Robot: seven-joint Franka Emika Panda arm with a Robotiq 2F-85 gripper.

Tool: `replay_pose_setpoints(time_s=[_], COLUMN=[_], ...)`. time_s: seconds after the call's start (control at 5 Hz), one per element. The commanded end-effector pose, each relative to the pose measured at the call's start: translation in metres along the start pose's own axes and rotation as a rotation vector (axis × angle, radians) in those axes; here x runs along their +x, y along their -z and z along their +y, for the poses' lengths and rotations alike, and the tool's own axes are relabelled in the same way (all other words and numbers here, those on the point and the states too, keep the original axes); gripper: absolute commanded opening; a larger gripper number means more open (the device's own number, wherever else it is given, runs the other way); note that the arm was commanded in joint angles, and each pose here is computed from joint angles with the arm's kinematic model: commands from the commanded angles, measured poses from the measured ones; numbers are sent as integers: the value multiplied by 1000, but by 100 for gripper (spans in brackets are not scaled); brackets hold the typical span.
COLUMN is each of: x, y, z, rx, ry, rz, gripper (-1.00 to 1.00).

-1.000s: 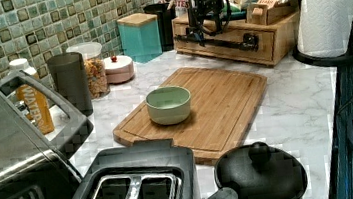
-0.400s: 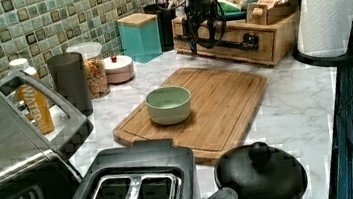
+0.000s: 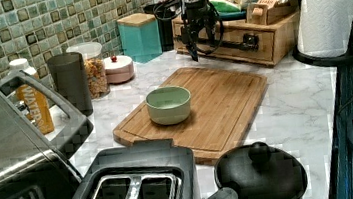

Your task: Open the drawer.

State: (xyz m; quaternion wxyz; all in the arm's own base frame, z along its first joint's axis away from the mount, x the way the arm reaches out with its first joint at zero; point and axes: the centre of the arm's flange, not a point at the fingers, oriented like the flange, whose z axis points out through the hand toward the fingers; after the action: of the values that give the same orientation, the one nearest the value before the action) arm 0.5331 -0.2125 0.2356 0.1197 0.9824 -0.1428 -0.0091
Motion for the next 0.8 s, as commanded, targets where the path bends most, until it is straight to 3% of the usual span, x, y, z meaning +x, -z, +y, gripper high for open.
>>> replay_pose_setpoints(time_s=[0.2, 0.4, 0.6, 0.8], x=[17, 18, 11, 9], y=[10, 25, 40, 48], z=[-29, -58, -102, -146], rx=[83, 144, 136, 159], ry=[94, 97, 63, 75], rz=[9, -13, 15, 3], gripper=[100, 100, 100, 100])
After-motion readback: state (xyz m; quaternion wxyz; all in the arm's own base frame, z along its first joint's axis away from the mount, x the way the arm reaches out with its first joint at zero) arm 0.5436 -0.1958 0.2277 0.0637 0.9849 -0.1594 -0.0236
